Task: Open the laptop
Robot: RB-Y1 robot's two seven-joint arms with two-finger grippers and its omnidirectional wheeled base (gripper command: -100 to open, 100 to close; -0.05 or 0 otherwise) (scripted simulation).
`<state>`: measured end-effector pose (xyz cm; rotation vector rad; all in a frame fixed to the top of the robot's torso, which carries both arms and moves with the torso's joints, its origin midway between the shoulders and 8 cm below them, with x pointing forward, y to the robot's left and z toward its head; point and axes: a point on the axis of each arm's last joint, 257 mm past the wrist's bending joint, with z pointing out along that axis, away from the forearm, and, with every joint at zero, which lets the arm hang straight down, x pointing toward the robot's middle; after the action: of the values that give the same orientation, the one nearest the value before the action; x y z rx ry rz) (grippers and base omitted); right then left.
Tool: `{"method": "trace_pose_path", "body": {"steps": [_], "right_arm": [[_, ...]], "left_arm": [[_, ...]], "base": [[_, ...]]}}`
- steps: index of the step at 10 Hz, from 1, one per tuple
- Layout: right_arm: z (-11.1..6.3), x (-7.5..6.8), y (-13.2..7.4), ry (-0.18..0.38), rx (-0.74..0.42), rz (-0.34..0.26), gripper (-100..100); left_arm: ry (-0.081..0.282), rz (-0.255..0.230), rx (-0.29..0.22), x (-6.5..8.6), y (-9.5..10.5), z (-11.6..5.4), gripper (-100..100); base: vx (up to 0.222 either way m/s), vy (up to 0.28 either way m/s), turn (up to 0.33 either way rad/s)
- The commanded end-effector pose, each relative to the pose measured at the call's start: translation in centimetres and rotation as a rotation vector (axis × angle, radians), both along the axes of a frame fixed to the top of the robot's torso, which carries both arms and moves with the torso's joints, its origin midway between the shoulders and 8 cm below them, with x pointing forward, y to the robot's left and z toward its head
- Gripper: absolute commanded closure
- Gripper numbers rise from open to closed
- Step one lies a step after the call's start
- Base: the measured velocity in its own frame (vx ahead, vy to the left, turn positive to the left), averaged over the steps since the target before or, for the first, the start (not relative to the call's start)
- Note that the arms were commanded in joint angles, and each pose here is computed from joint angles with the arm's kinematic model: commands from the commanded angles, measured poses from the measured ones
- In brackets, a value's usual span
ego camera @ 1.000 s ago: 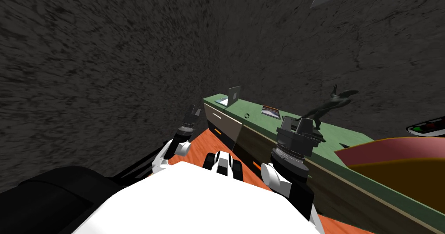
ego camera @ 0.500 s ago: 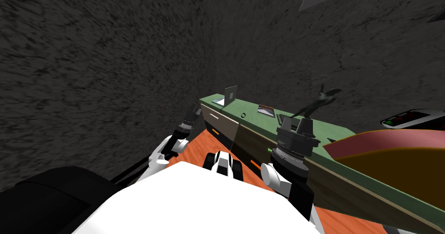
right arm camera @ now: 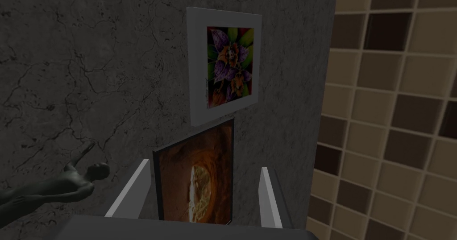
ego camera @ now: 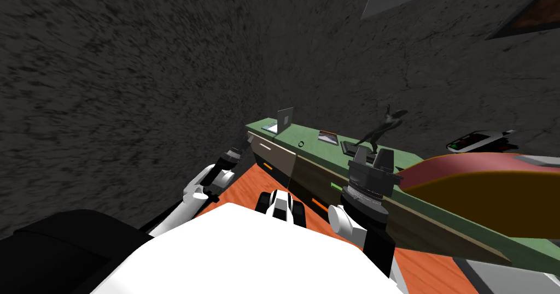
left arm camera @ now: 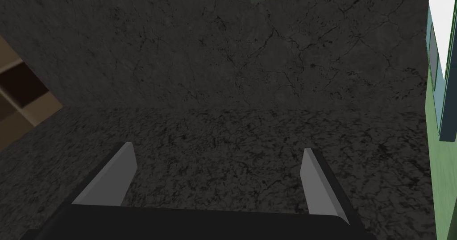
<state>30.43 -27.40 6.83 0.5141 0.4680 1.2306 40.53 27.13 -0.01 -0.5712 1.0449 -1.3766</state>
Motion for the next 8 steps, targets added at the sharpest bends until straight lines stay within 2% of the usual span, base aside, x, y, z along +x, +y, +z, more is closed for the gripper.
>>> {"method": "trace_pose_path", "body": {"steps": [1,2,3,5,6,8], "right_arm": [[0.0,0.0,0.0,0.0,0.0,0.0,0],[0.0,0.0,0.0,0.0,0.0,0.0,0],[0.0,0.0,0.0,0.0,0.0,0.0,0],[0.0,0.0,0.0,0.0,0.0,0.0,0],[0.0,0.0,0.0,0.0,0.0,0.0,0],[0.0,0.0,0.0,0.0,0.0,0.0,0]], "left_arm": [[0.044,-0.017,0.032,0.9,0.2,-0.3,-100],[0.067,-0.019,0.037,1.5,0.6,-0.4,-100],[0.069,-0.024,0.051,1.5,0.5,-0.4,-100],[0.119,-0.026,0.07,2.7,1.3,-0.5,-100],[0.12,-0.029,0.085,2.8,1.2,-0.5,-100],[0.171,-0.021,0.101,4.0,2.3,-0.6,-100]], "base": [[0.011,-0.022,-0.083],[0.02,-0.029,-0.161],[0.019,-0.019,-0.046],[0.018,-0.021,-0.126],[0.013,-0.019,-0.052],[0.015,-0.025,-0.12]]}}
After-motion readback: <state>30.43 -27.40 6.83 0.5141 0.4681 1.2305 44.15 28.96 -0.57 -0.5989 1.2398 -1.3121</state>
